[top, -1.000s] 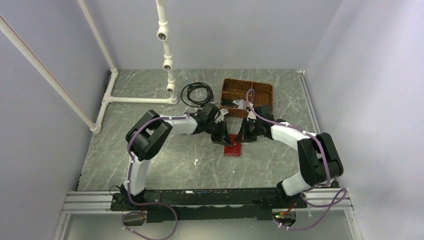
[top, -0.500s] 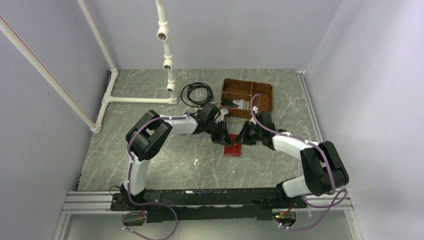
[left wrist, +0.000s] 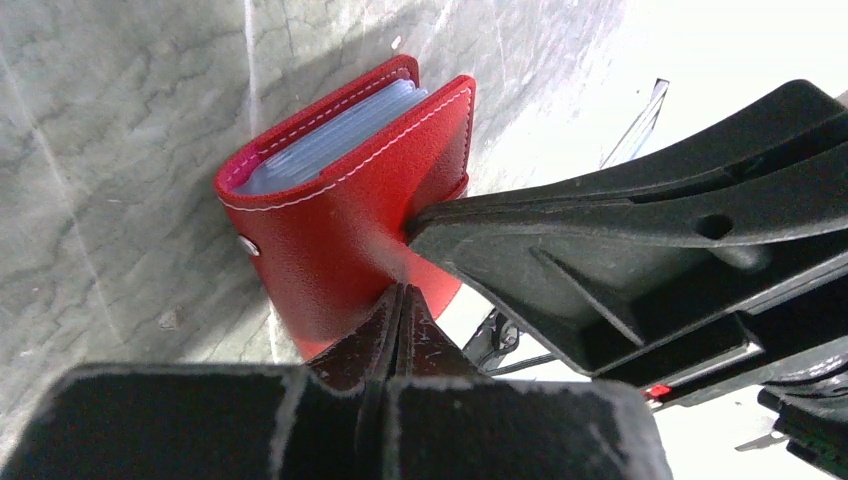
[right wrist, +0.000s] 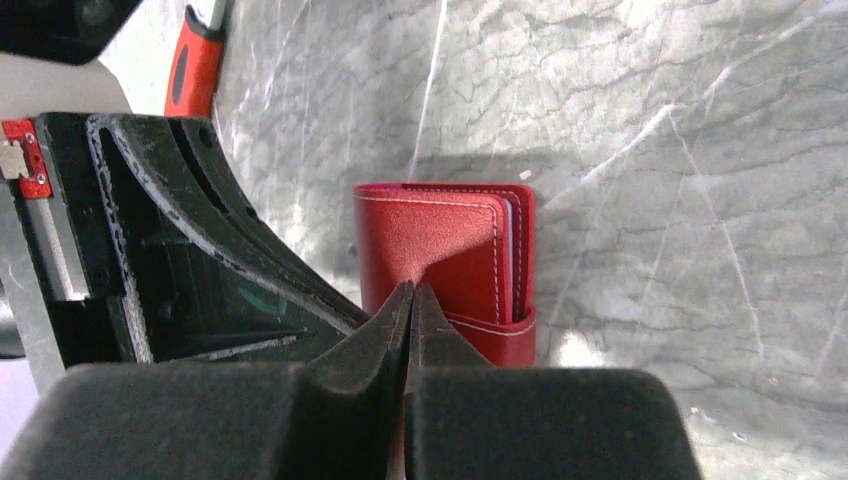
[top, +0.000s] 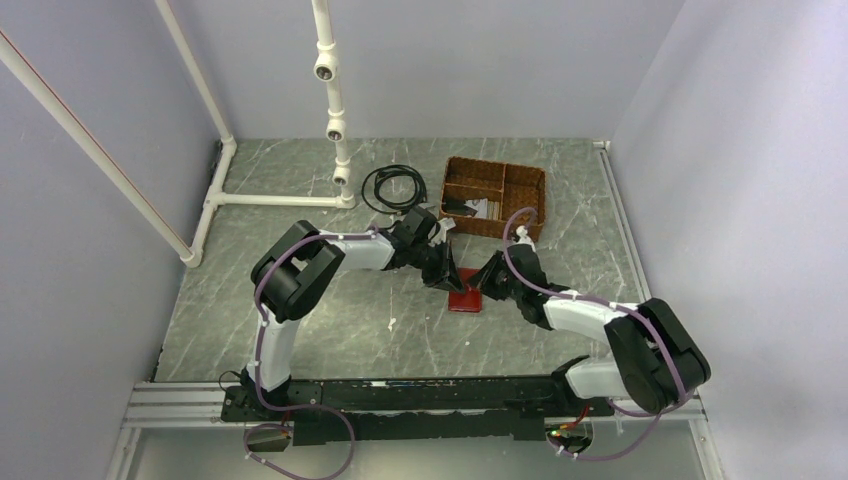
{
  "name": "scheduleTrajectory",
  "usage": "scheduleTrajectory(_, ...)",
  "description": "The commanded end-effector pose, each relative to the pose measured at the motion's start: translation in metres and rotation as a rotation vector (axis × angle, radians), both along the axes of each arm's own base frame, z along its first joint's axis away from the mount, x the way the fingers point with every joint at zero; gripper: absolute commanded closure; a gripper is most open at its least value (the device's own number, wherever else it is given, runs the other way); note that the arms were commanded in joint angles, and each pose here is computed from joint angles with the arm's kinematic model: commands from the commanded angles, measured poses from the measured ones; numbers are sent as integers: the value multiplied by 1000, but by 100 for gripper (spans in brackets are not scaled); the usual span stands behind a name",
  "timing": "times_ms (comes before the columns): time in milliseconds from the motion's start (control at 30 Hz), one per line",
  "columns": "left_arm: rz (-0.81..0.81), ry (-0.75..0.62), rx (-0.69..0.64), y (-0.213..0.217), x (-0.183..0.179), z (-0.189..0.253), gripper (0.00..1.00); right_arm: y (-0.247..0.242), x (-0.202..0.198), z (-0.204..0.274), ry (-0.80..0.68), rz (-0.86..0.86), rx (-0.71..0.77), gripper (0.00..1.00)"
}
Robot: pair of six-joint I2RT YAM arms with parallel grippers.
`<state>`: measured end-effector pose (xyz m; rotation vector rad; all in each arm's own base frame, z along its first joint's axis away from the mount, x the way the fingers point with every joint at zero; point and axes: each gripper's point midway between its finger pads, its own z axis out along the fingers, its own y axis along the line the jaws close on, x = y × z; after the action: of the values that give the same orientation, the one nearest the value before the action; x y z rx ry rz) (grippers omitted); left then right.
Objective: Put the credit cards into the card holder
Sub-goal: Close the card holder at the center of the board.
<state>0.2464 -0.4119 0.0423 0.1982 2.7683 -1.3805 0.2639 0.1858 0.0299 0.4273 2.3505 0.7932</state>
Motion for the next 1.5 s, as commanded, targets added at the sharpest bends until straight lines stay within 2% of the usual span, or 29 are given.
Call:
scheduleTrajectory(0,38,25,75,6,-10,-18,100,-42,-61,-78,243,-79,-258,100)
scheduleTrajectory(433,113,85,106,12,-11,-13,100,-60,-86,-100,149,-212,-282,100)
scheduleTrajectory(633,154,76,124,17,-10,-17,100,-77,-97,-127,87,-236,-409,100)
scheduleTrajectory(733,167,62,133,17,-10,-14,100,-72,-94,-128,57,-225,-415,100)
scheduleTrajectory(833,172,28,148,20,-8,-3,100,-67,-91,-115,27,-199,-404,100)
scheduleTrajectory(933,166,-41,155,23,-2,19,100,-51,-75,-80,-24,-163,-393,100)
scheduleTrajectory(1000,153,-86,177,29,0,34,94,-40,-60,-42,-87,-138,-391,100)
scheduleTrajectory(1100,112,-168,181,40,-1,58,75,-36,-40,18,-153,-116,-398,88)
scheduleTrajectory(1200,81,-230,189,57,-8,77,60,-35,-32,59,-209,-36,-422,63)
scheduleTrajectory(1267,62,-268,184,69,-15,90,49,-27,-35,77,-220,53,-428,40)
scheduleTrajectory(1400,60,-353,169,93,-29,113,30,-30,-56,72,-34,108,-481,2)
scheduleTrajectory(1433,65,-374,163,99,-32,119,20,-30,-61,69,19,100,-484,0)
scheduleTrajectory(1467,74,-395,159,105,-35,125,16,-32,-65,63,70,80,-492,0)
